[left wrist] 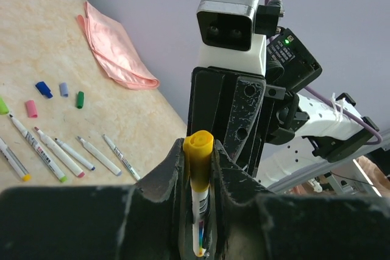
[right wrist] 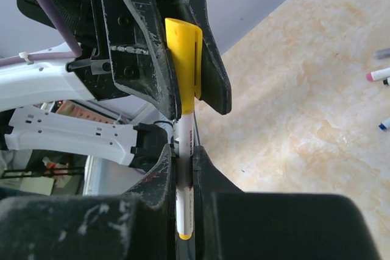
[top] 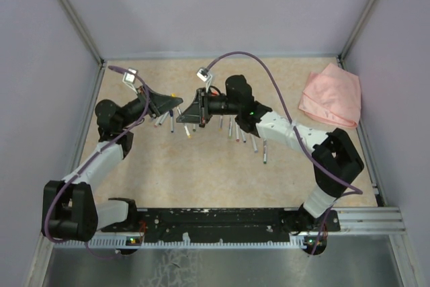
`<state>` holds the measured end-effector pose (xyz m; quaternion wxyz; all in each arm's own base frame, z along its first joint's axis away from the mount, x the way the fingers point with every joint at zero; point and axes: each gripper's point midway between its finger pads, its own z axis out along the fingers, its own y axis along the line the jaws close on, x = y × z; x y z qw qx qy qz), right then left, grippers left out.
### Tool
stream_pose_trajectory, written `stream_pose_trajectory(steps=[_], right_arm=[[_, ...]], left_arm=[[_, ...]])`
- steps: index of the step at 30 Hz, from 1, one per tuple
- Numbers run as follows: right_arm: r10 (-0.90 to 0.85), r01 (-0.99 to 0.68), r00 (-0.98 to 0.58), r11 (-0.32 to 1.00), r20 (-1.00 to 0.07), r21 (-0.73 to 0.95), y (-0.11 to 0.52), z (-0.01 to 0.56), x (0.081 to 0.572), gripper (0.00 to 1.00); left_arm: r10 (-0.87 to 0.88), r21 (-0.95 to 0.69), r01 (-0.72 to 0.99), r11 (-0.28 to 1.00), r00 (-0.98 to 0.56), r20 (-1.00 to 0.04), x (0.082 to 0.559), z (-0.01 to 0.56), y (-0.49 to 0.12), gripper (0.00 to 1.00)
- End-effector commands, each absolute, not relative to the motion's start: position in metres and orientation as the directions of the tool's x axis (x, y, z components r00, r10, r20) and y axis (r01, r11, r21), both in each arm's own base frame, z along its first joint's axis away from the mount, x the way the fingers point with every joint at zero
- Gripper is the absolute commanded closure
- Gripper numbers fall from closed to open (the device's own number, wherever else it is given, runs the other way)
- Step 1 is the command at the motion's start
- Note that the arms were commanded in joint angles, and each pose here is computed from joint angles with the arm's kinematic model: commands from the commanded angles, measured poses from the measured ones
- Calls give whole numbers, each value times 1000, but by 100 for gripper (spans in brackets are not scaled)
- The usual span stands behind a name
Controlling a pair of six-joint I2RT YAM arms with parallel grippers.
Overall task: Open the pen caps
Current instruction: Open the pen cap from the pen.
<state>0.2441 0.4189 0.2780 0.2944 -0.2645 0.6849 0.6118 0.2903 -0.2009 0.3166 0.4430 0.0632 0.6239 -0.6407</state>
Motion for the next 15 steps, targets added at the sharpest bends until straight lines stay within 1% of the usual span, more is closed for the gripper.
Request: stream_pose_trajectory(steps=[1,6,10,15], right_arm=[[-2,-744,-667,58,-745,666,426,290,240,100],[-56,-740,-672,64,-738,669,425,274,227,100],[-129,-749,-662,81,-738,658,426,257,213,100],[-151,-746,-663,61,-733,663,423,254,204,100]], left_arm=[[-497,-678,709,192,-526,-690,292,333,-195,100],[-536,-660,710,244,-469,-702,310,347,-172,100],[-573,-634,731,252,-416,-707,325,370,-161,100],[-602,-609,742,279,-359,-713,344,390,-149,100]])
